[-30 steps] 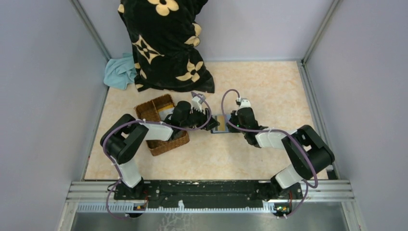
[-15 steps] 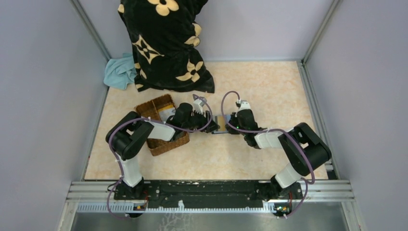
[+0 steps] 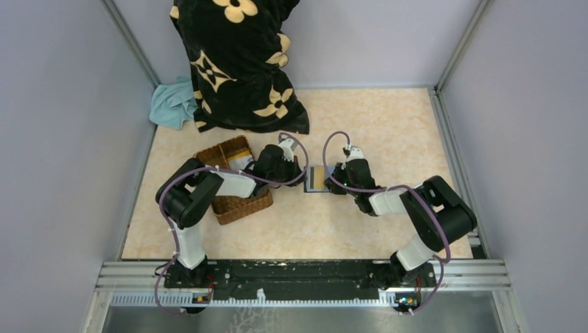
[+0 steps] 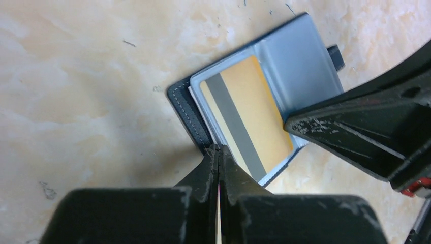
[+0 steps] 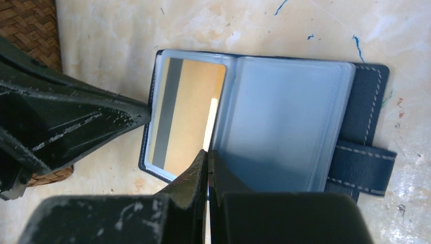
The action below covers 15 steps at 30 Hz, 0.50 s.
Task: Take the credit cards out of the card holder
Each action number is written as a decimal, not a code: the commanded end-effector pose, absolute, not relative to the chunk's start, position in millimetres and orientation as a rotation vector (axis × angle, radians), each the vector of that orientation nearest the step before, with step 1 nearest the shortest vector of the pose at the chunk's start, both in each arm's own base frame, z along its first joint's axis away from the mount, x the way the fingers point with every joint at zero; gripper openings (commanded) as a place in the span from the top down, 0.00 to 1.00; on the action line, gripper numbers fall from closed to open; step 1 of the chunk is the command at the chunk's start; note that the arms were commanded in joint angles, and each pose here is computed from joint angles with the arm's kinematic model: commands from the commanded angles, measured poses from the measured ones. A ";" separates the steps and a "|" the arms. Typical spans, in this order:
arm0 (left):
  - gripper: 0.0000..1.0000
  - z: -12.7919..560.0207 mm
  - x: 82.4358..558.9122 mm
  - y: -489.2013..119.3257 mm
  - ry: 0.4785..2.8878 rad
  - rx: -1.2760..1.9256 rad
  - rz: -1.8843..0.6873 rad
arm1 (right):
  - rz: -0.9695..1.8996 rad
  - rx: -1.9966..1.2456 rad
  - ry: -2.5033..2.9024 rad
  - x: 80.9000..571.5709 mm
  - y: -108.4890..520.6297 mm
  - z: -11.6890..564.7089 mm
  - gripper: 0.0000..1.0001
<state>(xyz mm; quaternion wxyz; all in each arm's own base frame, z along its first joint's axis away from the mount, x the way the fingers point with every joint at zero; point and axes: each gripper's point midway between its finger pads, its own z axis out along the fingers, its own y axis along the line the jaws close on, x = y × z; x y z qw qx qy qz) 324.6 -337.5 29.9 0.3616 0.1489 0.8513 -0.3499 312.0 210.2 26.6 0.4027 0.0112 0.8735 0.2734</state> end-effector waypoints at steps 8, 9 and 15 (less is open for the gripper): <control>1.00 -2.1 332.1 -326.7 2.307 0.388 -0.763 | 0.766 0.016 2.124 316.0 216.4 42.5 0.91; 1.00 -2.2 331.5 -327.2 2.308 0.389 -0.767 | 0.764 0.017 2.127 316.0 216.2 41.7 0.84; 1.00 -0.4 328.0 -330.7 2.311 0.398 -0.799 | 0.741 0.078 2.141 318.3 209.9 36.5 0.54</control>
